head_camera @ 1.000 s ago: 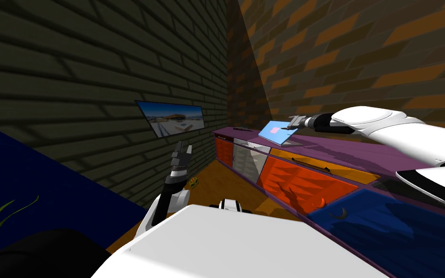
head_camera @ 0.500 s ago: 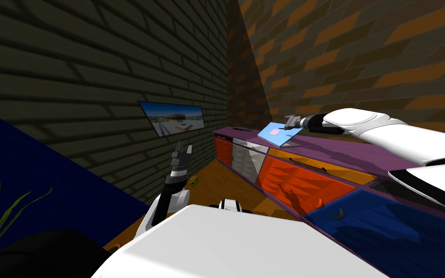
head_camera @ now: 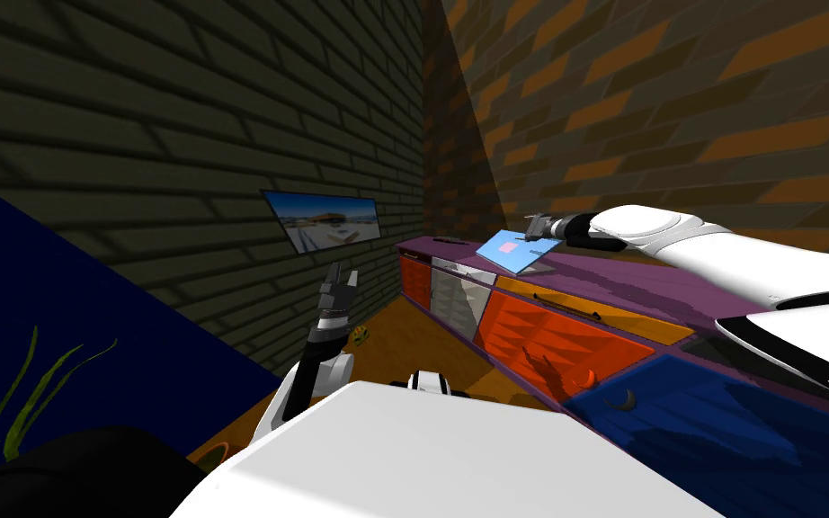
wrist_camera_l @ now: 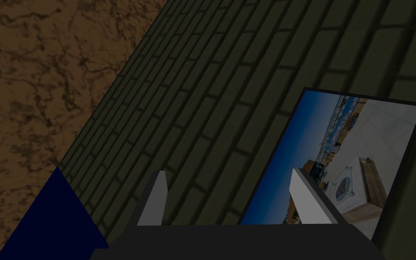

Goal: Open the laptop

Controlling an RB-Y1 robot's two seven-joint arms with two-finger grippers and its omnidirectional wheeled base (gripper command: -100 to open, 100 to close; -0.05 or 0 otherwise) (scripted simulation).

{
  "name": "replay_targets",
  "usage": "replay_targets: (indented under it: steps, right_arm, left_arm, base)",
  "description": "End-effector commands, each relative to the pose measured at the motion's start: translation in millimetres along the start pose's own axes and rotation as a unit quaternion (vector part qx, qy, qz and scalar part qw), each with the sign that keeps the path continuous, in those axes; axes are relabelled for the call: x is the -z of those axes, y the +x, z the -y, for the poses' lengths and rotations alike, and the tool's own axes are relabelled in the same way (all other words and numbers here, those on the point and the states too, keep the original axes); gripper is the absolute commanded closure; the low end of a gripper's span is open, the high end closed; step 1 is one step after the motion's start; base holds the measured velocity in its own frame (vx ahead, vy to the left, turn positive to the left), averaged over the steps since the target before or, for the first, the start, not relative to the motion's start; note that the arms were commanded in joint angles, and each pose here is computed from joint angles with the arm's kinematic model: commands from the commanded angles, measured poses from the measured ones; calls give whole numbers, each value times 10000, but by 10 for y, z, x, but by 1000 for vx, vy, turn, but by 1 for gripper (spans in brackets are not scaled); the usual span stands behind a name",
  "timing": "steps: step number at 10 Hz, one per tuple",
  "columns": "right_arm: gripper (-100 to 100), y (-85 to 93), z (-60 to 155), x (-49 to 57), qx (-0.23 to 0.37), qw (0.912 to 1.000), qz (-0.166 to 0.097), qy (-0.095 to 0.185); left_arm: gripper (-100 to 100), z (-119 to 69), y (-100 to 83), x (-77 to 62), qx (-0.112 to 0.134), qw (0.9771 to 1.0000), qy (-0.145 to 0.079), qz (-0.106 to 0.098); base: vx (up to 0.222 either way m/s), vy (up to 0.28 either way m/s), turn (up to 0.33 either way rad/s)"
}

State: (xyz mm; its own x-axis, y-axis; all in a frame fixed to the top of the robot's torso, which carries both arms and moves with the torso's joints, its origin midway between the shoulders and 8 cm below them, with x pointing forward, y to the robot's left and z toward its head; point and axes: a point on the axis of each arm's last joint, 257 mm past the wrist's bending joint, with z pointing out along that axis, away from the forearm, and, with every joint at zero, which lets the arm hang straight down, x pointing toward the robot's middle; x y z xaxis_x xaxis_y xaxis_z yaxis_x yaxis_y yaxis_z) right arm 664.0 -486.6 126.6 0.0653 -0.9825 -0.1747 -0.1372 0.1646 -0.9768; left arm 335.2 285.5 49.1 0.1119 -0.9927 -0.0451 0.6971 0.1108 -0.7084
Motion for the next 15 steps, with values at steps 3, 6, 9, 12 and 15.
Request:
replay_targets:
  steps: [3, 6, 9, 12, 15]
  right_arm:
    - [-100, -177, 2, -82, 704, 9974, 67, 133]
    - [-100, -341, -2, -149, 1254, 9917, 130, 261]
    - [-100, -458, -6, -190, 1621, 9860, 174, 357]
    - [-100, -425, 149, -105, 1566, 9869, 168, 345]
    - [-100, -407, 409, 37, 1558, 9870, 163, 346]
  left_arm:
    - [0, 0, 0, 0, 0, 10000, 0, 0]
    - [0, 0, 0, 0, 0, 10000, 0, 0]
    - [0, 0, 0, 0, 0, 10000, 0, 0]
    - [0, 0, 0, 0, 0, 10000, 0, 0]
    - [0, 0, 0, 0, 1, 10000, 0, 1]
  base:
    - [-24, -66, 37]
    - [-26, -88, 43]
    - [-22, -64, 33]
    - [4, -7, 3]
    - [33, 22, 3]
